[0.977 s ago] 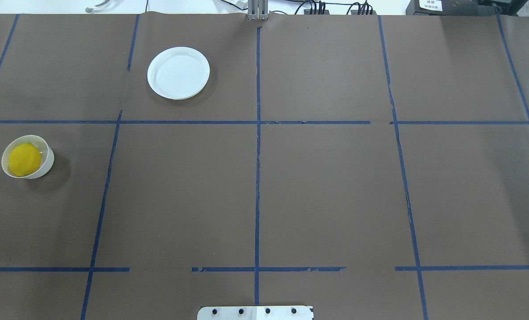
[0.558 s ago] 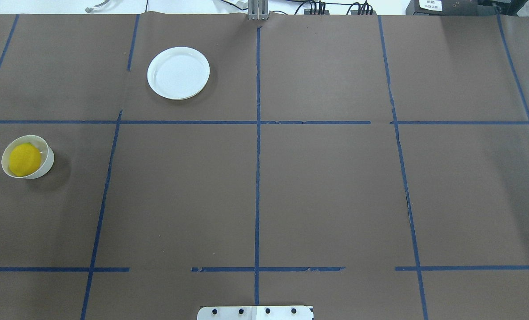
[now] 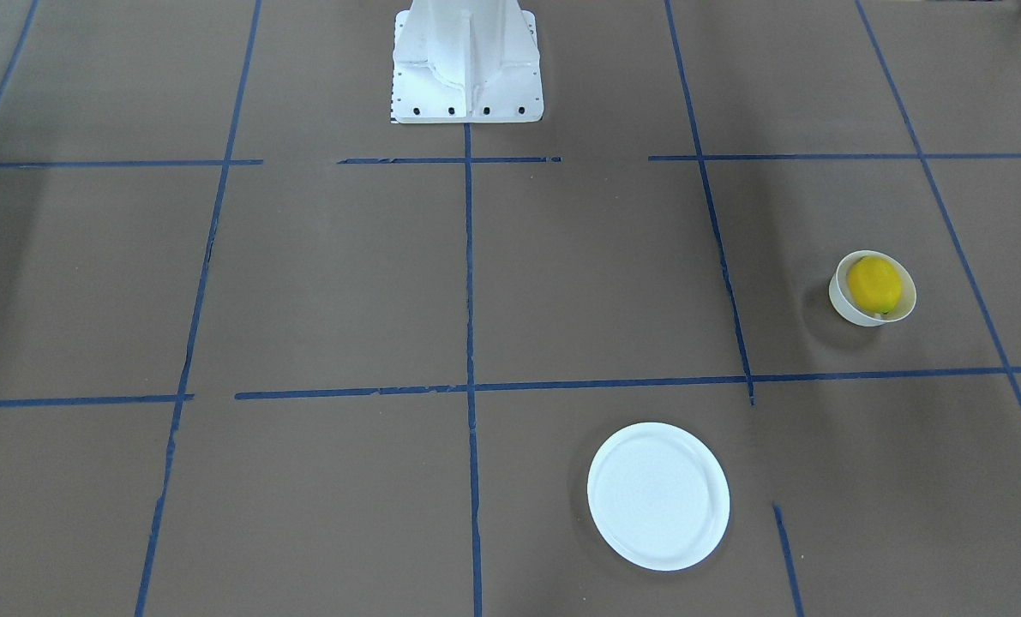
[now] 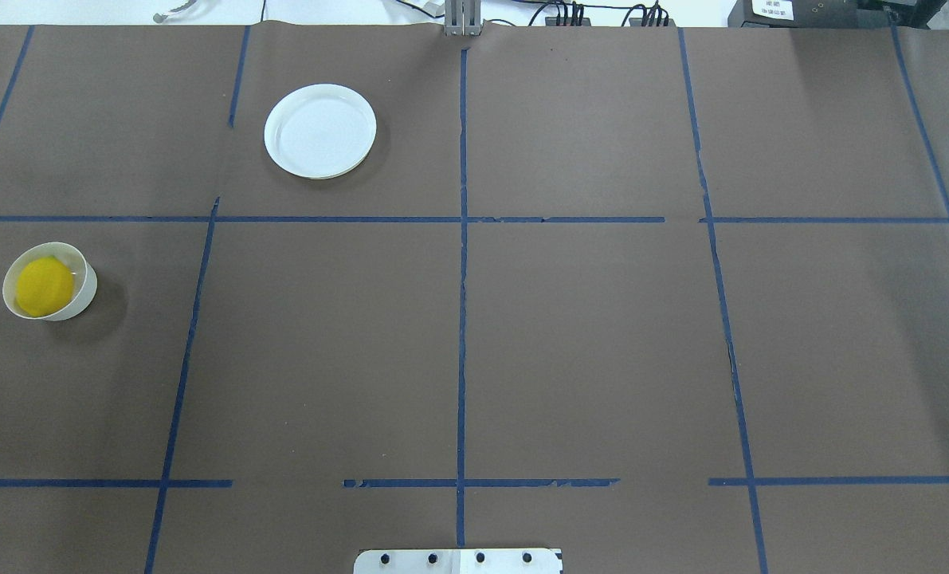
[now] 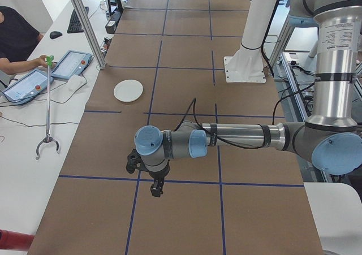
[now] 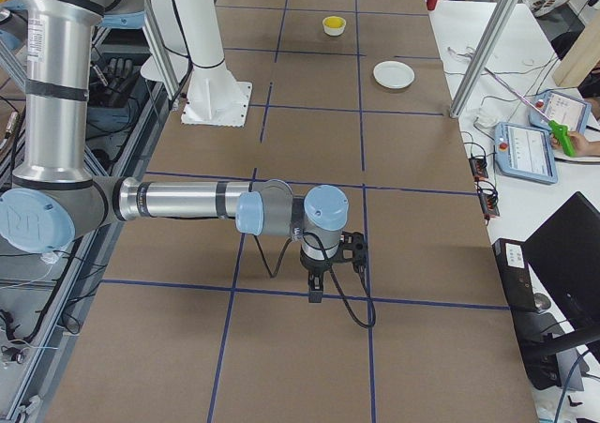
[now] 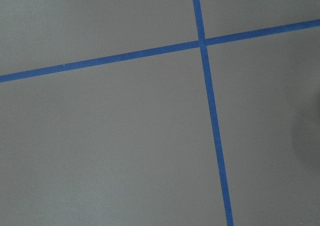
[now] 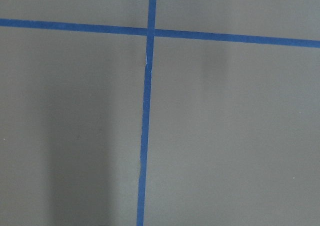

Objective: Move lemon from plate to bowl

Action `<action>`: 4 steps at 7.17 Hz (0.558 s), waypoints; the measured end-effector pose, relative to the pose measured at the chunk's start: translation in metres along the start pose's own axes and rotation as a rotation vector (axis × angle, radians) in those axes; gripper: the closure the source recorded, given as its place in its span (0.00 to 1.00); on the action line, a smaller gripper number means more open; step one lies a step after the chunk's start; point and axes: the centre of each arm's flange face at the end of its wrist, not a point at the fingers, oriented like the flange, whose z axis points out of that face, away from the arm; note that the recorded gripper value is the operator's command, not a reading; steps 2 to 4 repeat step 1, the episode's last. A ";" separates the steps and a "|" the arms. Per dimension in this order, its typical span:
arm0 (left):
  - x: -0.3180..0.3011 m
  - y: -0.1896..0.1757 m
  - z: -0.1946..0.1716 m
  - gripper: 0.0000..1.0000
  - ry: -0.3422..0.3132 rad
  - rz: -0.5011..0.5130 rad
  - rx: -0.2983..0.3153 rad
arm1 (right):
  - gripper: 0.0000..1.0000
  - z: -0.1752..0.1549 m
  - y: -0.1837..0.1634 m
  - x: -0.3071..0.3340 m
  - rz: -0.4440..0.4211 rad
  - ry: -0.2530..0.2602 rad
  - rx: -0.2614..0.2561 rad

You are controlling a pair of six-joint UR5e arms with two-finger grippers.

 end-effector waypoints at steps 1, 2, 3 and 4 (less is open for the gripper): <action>0.000 0.000 0.000 0.00 0.001 0.001 0.001 | 0.00 0.000 0.000 0.000 0.000 0.000 0.000; 0.000 0.000 0.000 0.00 0.001 0.001 0.001 | 0.00 0.000 0.000 0.000 0.000 0.000 0.000; 0.000 0.000 0.000 0.00 0.001 0.001 0.001 | 0.00 0.000 0.000 0.000 0.000 0.000 0.000; 0.000 0.000 0.000 0.00 0.001 0.001 0.001 | 0.00 0.000 0.000 0.000 0.000 0.000 0.000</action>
